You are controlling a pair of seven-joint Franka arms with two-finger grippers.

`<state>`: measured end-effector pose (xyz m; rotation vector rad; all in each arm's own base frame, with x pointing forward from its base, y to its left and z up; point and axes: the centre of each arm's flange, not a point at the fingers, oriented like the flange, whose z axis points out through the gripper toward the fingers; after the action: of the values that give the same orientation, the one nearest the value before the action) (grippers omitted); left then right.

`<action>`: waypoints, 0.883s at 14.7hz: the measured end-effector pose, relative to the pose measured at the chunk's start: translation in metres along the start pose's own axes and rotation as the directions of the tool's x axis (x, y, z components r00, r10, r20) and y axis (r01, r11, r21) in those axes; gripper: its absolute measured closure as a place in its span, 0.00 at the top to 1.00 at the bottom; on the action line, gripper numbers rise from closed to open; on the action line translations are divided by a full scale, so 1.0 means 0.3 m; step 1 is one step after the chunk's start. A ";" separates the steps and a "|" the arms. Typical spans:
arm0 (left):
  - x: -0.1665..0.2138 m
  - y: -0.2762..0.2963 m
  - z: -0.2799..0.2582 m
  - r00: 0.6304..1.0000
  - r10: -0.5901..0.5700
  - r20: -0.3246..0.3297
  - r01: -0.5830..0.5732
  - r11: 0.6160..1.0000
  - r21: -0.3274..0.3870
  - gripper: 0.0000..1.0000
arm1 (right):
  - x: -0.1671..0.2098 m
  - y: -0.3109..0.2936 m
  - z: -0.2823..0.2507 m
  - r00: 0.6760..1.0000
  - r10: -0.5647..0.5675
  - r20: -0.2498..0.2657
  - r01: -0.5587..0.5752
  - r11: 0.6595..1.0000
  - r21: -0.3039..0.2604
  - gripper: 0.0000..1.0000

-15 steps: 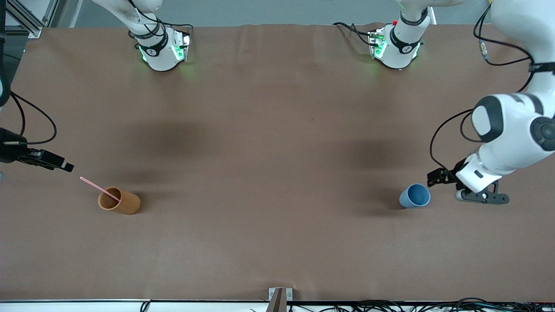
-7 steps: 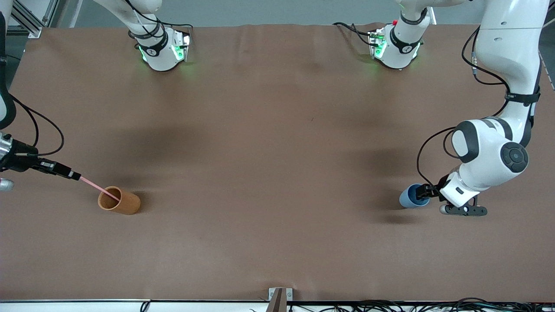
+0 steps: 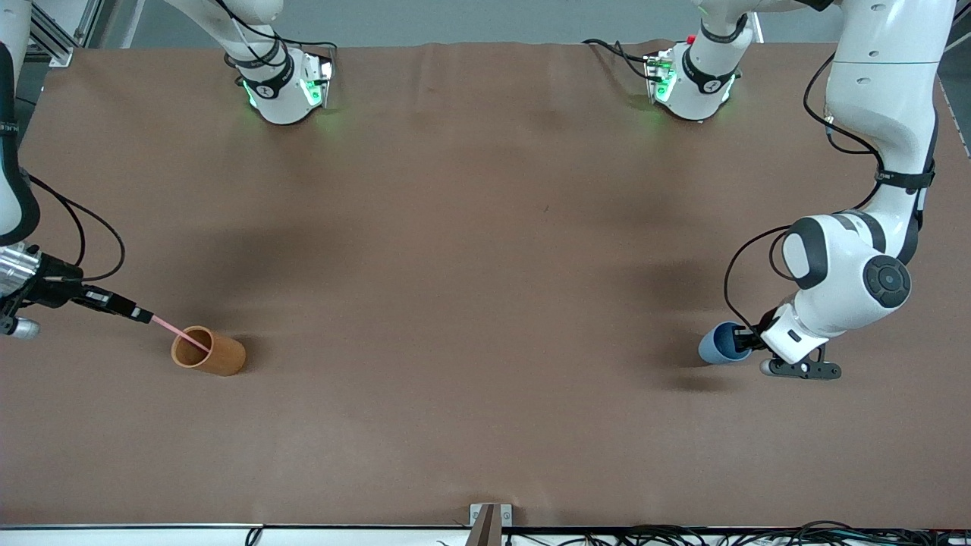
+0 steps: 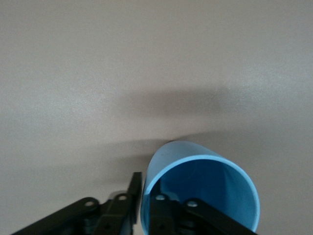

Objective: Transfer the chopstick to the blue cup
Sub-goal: 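Grasp the pink stick with the right gripper while the left gripper grasps the blue cup, then slide the blue cup toward the table middle with the left gripper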

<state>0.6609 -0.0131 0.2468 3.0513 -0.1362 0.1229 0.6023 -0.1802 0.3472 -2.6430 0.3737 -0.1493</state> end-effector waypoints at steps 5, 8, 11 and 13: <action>0.047 0.138 -0.147 0.999 -0.028 -0.032 0.027 0.999 -0.030 0.05 | -0.001 -0.001 0.003 1.000 0.008 -0.002 -0.008 1.000 0.011 0.20; 0.039 0.401 -0.202 0.991 -0.135 -0.024 0.133 0.989 -0.063 0.05 | -0.003 -0.002 0.006 1.000 0.008 0.001 -0.008 1.000 0.013 0.18; -0.025 0.749 -0.201 0.970 -0.241 -0.007 0.240 0.969 -0.057 0.05 | -0.007 -0.001 0.010 1.000 0.009 0.008 -0.009 1.000 0.015 0.18; -0.093 0.972 -0.196 0.954 -0.299 -0.005 0.298 0.953 -0.052 0.05 | -0.013 0.001 0.018 1.000 0.012 0.016 -0.012 1.000 0.018 0.18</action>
<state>0.6020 -0.2949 0.3264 2.9751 0.3184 0.1154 0.5995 -0.1769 0.3420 -2.6227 0.3806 -0.1267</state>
